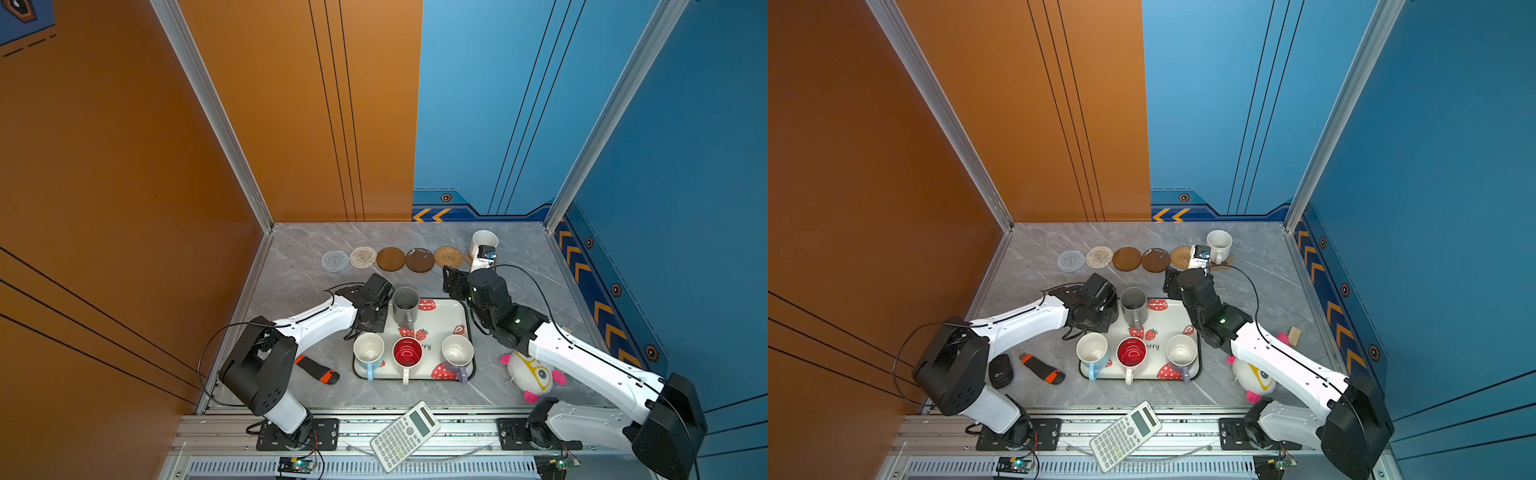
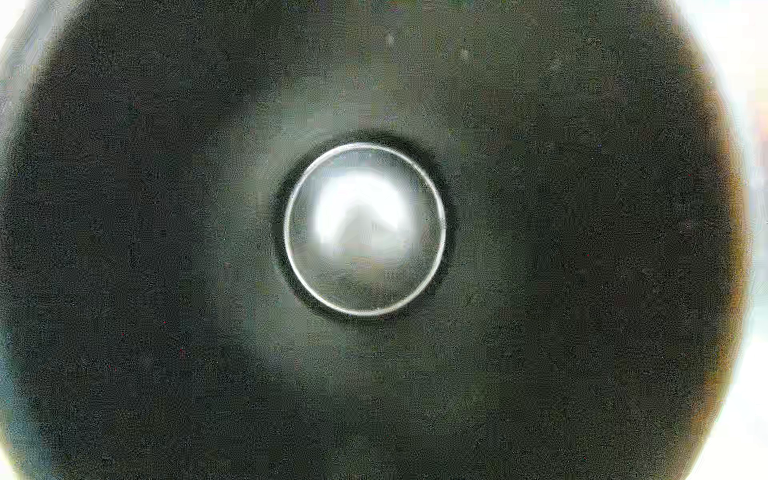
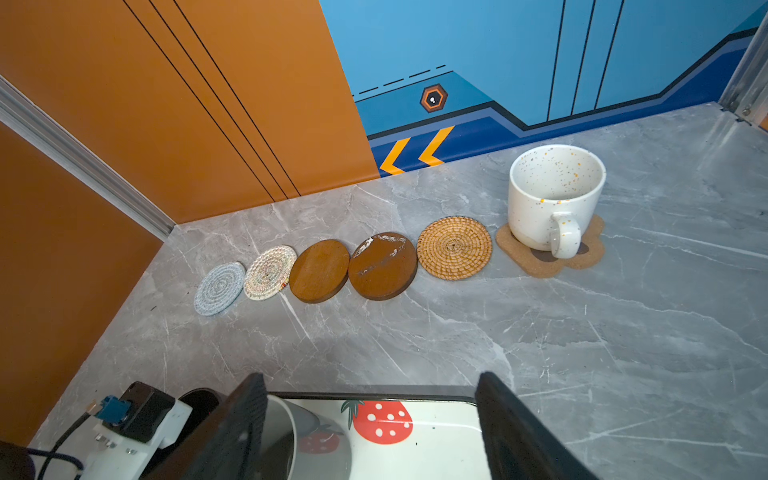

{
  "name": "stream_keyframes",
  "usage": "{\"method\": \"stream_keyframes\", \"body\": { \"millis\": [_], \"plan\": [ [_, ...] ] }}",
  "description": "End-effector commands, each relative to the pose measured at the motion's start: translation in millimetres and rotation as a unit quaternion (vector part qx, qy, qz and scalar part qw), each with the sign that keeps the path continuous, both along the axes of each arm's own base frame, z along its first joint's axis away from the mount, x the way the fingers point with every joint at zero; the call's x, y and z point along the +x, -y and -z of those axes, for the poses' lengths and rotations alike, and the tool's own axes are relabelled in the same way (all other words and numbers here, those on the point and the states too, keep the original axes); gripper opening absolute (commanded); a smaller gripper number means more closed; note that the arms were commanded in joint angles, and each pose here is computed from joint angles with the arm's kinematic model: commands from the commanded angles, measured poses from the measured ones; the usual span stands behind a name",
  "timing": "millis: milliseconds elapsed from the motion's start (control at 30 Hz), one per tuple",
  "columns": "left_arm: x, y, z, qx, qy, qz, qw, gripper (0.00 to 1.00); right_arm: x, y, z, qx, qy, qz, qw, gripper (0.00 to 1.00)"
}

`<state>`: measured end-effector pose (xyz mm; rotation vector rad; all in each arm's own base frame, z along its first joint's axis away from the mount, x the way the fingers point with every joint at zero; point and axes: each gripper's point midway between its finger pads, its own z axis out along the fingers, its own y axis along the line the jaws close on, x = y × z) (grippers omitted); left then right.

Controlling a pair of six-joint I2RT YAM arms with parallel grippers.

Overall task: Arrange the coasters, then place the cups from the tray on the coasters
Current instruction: 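Lower the left gripper into the black mug's opening and close on its rim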

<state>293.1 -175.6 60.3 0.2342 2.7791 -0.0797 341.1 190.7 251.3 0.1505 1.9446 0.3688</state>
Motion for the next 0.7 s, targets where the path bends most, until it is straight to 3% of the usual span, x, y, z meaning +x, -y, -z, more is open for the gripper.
{"method": "stream_keyframes", "body": {
  "millis": [0, 667],
  "plan": [
    [12, -7, -3, 0.01, 0.025, -0.012, 1.0, 0.0, 1, -1, 2, 0.006, -0.004, -0.002, 1.0, 0.78],
    [11, -2, -39, -0.028, 0.078, -0.013, 0.997, 0.0, 0, -2, 3, 0.006, -0.006, -0.005, 1.0, 0.78]
  ]
}}
